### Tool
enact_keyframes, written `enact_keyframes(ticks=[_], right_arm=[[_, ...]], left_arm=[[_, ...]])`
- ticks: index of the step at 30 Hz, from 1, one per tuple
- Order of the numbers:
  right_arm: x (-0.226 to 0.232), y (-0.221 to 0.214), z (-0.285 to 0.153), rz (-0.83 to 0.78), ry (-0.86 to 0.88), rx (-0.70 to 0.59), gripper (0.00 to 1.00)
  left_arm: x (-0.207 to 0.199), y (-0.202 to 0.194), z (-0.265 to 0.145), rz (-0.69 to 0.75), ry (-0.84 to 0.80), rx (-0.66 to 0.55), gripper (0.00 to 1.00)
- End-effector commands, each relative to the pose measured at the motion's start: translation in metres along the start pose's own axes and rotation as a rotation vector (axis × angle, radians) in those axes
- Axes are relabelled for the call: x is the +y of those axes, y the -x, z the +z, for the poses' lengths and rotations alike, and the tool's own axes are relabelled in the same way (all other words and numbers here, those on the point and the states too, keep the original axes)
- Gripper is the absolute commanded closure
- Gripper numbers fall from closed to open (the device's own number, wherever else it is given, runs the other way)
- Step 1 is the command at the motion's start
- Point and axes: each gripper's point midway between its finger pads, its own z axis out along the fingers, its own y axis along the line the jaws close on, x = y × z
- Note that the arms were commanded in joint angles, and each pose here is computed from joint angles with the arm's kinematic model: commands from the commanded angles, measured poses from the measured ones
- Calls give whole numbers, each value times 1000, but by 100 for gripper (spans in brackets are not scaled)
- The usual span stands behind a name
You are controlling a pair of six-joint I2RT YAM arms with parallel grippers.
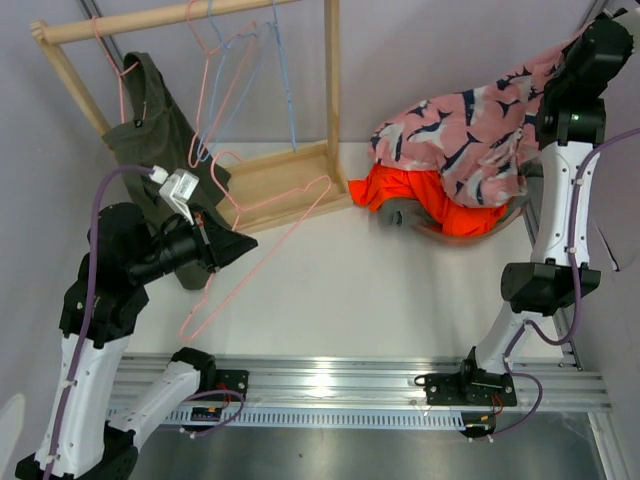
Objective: Remove the shorts from the hanger
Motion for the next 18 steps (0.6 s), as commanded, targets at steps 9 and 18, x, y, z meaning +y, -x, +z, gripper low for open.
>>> enact_keyframes(ticks=[9, 18], right_arm=[[30, -81, -19, 68, 181, 131, 100], [73, -224, -99, 23, 442, 470, 27]], left_arm=[[40, 85, -44, 129, 439, -277, 100], [59, 150, -78, 153, 720, -419, 100]])
